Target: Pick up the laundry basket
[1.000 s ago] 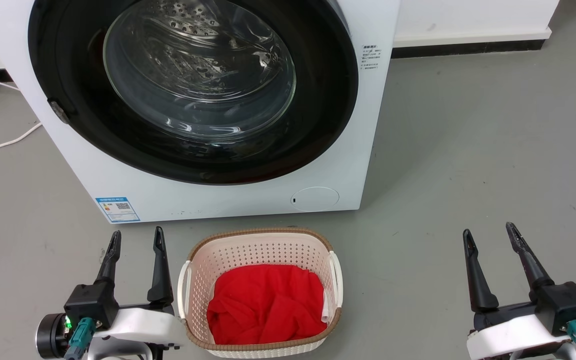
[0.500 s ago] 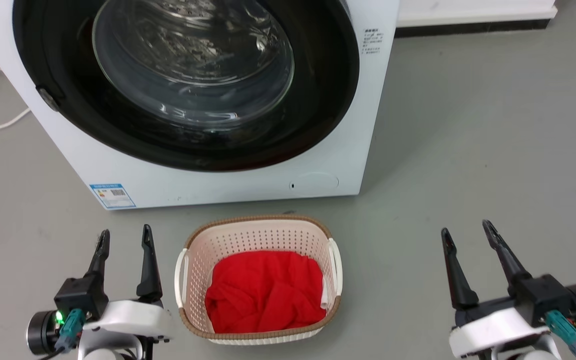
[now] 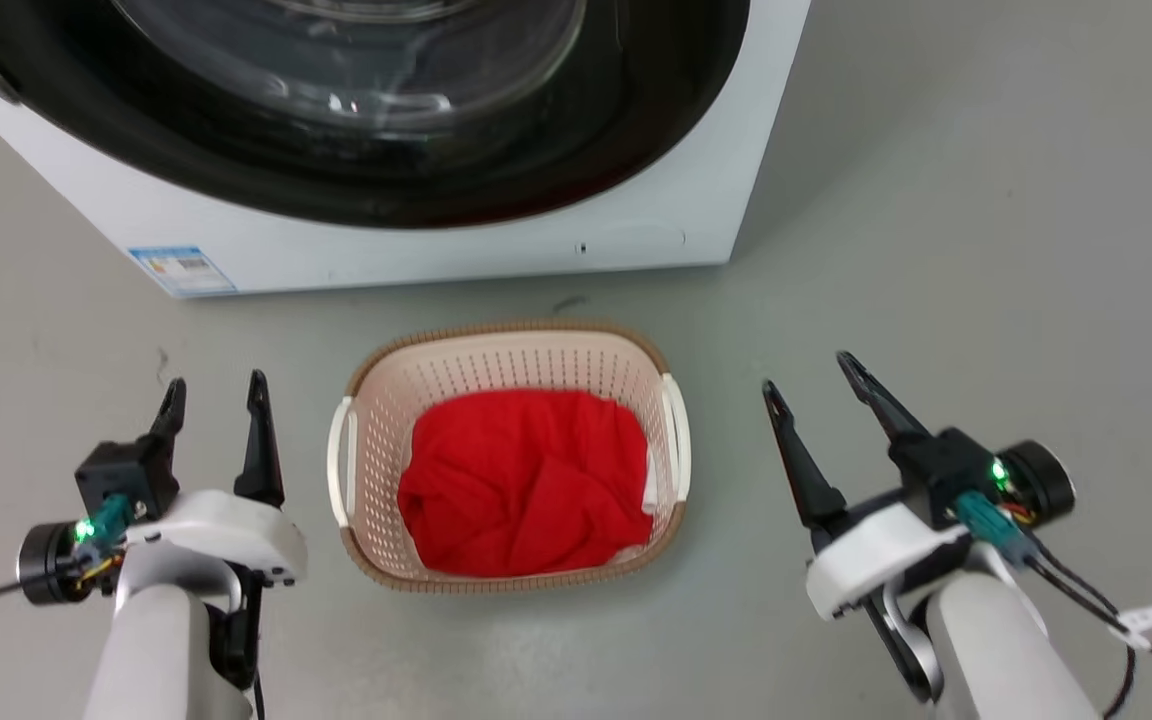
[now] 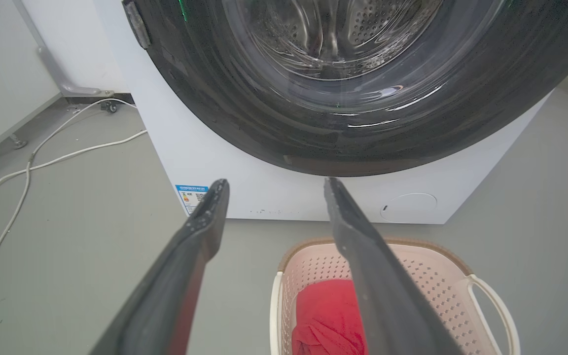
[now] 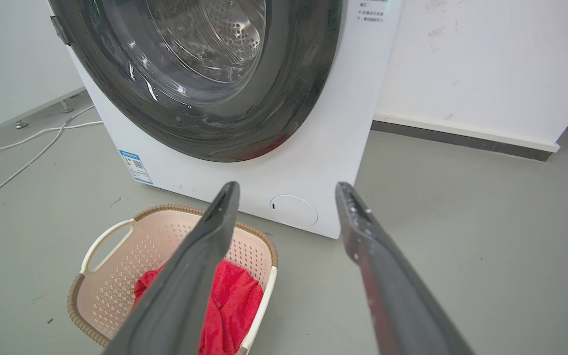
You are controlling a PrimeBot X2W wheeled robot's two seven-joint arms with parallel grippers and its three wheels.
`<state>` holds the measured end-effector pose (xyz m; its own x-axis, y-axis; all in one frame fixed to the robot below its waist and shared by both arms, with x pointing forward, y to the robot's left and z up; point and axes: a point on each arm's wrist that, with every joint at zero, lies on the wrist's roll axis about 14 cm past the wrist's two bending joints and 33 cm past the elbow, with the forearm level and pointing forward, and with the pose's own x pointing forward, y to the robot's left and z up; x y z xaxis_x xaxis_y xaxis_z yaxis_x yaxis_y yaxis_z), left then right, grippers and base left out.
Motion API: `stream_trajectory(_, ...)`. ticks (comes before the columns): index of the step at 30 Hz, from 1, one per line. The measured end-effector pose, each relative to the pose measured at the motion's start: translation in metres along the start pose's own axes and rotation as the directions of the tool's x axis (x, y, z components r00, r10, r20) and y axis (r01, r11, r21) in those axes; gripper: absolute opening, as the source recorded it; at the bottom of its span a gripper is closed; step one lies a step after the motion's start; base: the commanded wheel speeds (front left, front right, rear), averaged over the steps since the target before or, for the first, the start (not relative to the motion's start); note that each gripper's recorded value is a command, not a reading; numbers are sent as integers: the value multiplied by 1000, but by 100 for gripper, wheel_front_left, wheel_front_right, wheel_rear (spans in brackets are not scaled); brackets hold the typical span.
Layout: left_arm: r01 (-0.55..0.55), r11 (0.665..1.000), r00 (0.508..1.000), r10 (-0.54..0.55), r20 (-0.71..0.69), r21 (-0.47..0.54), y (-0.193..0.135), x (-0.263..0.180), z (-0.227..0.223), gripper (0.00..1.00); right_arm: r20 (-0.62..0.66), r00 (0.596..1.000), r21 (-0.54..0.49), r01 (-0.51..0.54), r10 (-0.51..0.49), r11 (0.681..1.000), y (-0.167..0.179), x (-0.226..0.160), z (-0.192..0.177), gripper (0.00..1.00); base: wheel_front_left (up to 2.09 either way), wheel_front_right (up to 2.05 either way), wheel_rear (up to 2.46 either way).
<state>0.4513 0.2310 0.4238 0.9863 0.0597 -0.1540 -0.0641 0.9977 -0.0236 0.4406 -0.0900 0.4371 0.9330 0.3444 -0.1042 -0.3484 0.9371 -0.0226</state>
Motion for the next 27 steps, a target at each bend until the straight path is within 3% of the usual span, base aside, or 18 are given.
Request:
stream_trajectory(14,31,998,966,-17,-258,51,8,51,-94,100,-193,975,-4,-116,113,993,10,59,-79,100,0,0,0)
stream_trajectory(27,106,991,841,-44,-540,85,8,73,-205,100,-413,887,23,-217,207,976,18,92,-182,100,0,0,0)
